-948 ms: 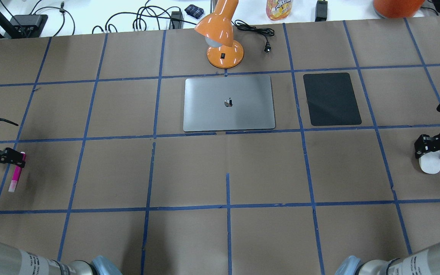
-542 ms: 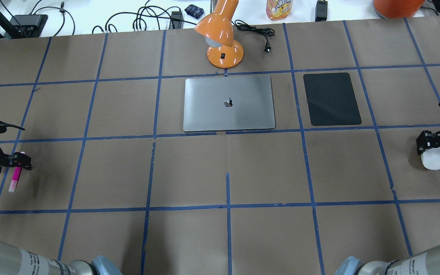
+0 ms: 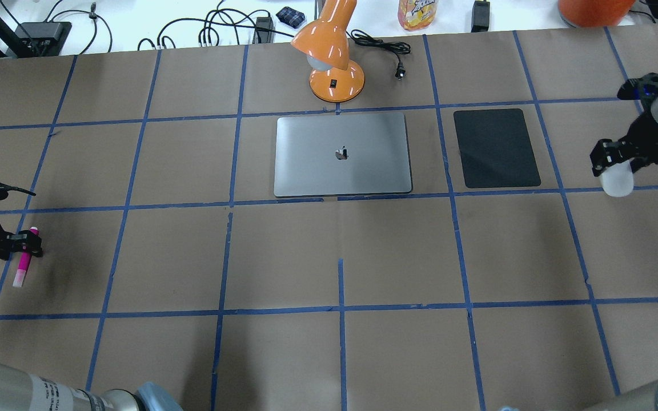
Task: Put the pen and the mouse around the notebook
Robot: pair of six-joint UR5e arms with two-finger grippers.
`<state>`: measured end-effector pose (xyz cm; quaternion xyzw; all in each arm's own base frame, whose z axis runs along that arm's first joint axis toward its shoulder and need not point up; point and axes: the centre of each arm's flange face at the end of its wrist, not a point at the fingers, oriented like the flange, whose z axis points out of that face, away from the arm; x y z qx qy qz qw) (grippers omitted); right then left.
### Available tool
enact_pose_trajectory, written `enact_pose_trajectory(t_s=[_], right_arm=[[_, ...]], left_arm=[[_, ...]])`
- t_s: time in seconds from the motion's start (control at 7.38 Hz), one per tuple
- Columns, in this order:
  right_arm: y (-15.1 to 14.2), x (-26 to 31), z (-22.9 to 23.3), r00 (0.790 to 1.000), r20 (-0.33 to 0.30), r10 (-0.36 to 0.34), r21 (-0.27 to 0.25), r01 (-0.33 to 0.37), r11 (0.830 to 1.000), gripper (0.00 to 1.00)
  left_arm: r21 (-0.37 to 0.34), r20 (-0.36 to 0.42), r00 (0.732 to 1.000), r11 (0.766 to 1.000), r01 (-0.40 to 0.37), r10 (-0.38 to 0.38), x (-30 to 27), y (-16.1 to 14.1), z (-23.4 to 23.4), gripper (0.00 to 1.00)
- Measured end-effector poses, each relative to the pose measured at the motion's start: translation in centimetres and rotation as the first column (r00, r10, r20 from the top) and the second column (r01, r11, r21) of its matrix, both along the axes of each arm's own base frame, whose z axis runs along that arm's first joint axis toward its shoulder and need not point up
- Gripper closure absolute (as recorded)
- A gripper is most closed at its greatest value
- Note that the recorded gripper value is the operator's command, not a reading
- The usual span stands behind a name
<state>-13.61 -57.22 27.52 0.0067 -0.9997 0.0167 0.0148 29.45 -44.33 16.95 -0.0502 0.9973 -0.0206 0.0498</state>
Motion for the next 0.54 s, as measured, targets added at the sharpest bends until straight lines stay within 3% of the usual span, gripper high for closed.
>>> enact_pose_trajectory(t_s=[0.14, 0.27, 0.41, 0.54], right_arm=[[-3.4, 2.9, 0.5, 1.0, 0.004, 0.031, -0.015, -0.031, 0.999, 0.63], [-6.2, 6.2, 0.0, 1.0, 0.008, 0.026, -0.019, -0.025, 0.999, 0.63], [-8.0, 9.2, -1.5, 1.0, 0.02, -0.015, -0.013, 0.015, 1.0, 0.63], [-9.0, 11.4, -3.2, 0.999, 0.028, -0.041, -0.006, 0.041, 0.999, 0.63]], left_arm=[[0.001, -0.003, 1.0, 1.0, 0.021, -0.021, 0.1, 0.0, 0.1, 0.66], [0.004, -0.006, 0.999, 0.999, 0.032, -0.032, 0.1, 0.1, 0.1, 0.71], [0.007, -0.01, 0.999, 0.999, 0.04, -0.04, 0.1, 0.1, 0.0, 0.75], [0.007, -0.012, 0.999, 0.999, 0.048, -0.048, 0.1, 0.1, 0.1, 0.9]])
